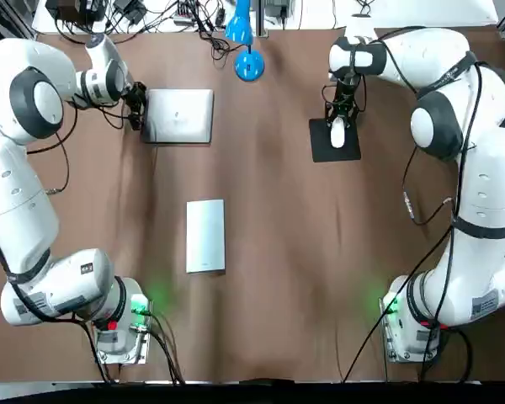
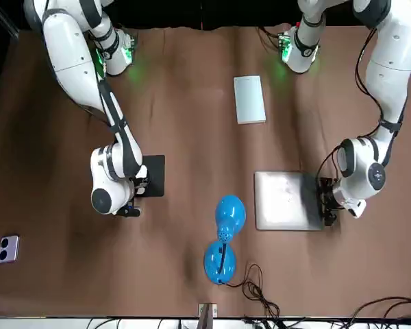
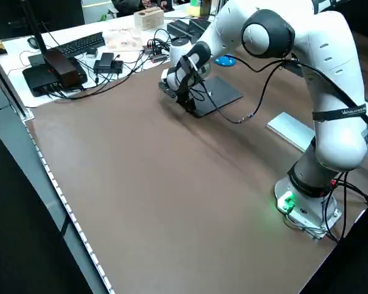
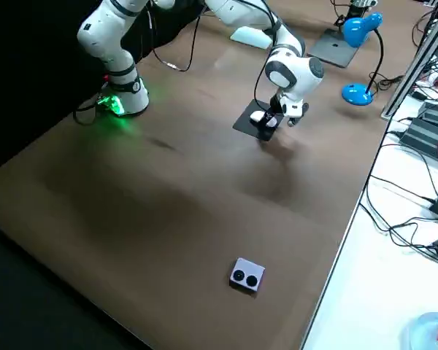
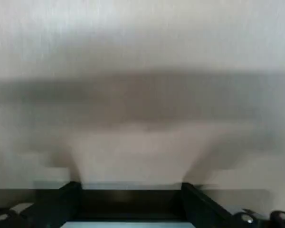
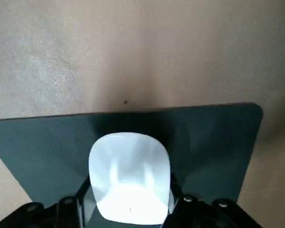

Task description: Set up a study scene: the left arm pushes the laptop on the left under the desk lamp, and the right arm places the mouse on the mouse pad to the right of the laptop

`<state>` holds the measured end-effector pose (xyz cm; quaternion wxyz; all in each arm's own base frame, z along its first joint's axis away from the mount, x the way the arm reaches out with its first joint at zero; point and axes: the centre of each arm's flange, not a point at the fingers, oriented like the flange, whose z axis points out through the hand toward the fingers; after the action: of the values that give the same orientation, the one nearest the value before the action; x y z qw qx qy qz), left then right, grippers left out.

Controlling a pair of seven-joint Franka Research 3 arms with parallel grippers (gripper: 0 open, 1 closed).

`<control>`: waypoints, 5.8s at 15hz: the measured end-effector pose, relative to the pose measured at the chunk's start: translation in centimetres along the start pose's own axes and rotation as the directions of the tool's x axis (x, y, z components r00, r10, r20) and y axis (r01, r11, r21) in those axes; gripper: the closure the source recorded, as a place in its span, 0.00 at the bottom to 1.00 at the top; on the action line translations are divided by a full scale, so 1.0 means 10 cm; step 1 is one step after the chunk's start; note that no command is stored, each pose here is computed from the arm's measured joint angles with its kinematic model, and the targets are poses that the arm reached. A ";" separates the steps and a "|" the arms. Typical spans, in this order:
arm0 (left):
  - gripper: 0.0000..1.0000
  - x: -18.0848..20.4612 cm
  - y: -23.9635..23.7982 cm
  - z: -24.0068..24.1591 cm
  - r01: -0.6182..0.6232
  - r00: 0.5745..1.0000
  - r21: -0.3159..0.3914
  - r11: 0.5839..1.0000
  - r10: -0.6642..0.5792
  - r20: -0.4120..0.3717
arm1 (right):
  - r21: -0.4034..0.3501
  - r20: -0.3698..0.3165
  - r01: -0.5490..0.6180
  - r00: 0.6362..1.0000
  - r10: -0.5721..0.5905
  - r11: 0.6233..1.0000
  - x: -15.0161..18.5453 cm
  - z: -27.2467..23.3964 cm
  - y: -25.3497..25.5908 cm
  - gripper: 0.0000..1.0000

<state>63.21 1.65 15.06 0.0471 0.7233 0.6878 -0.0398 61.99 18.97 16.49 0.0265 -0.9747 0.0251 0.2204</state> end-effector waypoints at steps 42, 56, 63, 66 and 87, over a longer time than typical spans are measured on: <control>0.00 -3.49 -0.73 0.50 0.041 0.995 0.006 0.999 -0.041 0.090 | 0.047 -0.392 -0.033 0.919 0.049 0.998 -1.58 -4.22 2.08 0.00; 0.00 -1.73 -0.13 -0.28 -0.046 0.999 0.007 0.999 0.045 0.013 | 0.002 -0.416 -0.032 0.909 0.030 0.999 -2.29 -4.12 2.09 0.00; 0.00 -1.46 -0.14 -1.39 -0.315 0.948 0.002 0.949 0.315 -0.041 | -0.001 -0.406 -0.017 0.914 0.015 1.000 -2.41 -3.97 2.04 0.00; 0.00 -1.29 -0.20 -1.86 -0.530 0.846 0.037 0.847 0.531 -0.048 | -0.001 -0.389 -0.018 0.921 0.016 1.000 -2.48 -3.98 2.04 0.00; 0.00 -0.49 -0.12 -4.01 -0.981 0.167 0.081 0.176 0.980 -0.108 | -0.001 -0.415 -0.022 0.910 0.019 1.000 -2.57 -4.12 2.07 0.00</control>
<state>61.51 1.81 55.46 0.0180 0.9964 0.0646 0.0515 55.17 -3.33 63.89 0.0153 -0.9991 0.0397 0.0088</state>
